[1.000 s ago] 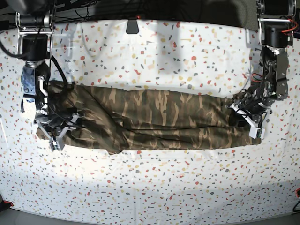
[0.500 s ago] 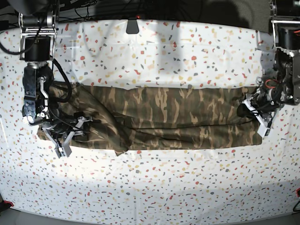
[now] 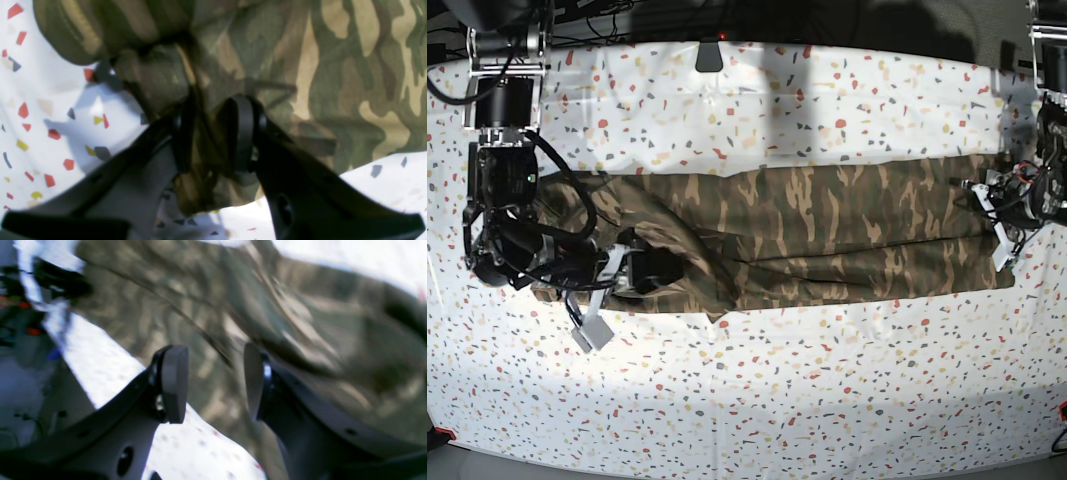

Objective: Fold the T-shirt properly
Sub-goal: 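Fold the end held by the right gripper toward the left gripper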

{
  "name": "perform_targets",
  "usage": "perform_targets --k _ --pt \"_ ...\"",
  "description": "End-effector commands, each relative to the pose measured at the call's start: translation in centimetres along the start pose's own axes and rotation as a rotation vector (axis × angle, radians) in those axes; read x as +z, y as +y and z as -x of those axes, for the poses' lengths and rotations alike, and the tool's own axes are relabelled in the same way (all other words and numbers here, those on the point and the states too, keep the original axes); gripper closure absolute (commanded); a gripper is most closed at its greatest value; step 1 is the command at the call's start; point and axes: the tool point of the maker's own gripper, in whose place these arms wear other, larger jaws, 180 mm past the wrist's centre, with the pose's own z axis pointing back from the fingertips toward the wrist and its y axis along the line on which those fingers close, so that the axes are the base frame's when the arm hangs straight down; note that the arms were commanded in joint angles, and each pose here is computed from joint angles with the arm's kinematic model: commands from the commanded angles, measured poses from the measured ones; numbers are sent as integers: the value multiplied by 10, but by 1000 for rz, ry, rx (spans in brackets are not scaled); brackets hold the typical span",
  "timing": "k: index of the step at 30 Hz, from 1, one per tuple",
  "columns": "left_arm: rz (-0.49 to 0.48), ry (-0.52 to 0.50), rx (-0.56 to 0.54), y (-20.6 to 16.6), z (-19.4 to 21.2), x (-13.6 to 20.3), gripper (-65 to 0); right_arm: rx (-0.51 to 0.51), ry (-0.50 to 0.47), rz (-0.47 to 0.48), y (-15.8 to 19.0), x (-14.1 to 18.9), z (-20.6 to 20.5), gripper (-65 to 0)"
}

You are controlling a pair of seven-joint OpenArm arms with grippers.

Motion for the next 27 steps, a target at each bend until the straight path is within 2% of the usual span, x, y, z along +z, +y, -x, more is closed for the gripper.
perform_targets --k 1,4,7,10,13,17,20,24,27 --pt "-80 140 -18 19 30 3 -187 43 -76 -22 7 9 -26 -276" --pt "-83 91 -26 19 20 4 -187 53 -171 -17 9 10 -44 -276" --pt "-82 -13 -30 18 1 4 -187 88 -225 66 0 0 -54 -276" --pt "-80 -107 -34 17 -16 5 -187 126 -345 126 1 -12 -75 -276" --pt "-79 -131 -35 17 -20 5 -187 164 -428 179 7 -29 -90 -276" --pt "-80 -126 -35 17 -19 5 -187 198 -352 230 6 -72 -72 -276" --pt "-80 -124 -35 17 -19 5 -187 227 -244 266 -10 -101 -35 -276" --pt "-80 -125 -35 17 -19 5 -187 150 -95 237 -21 -131 21 -276" --pt "-80 -125 -35 17 -19 5 -187 89 -58 177 -7 -141 32 -276"
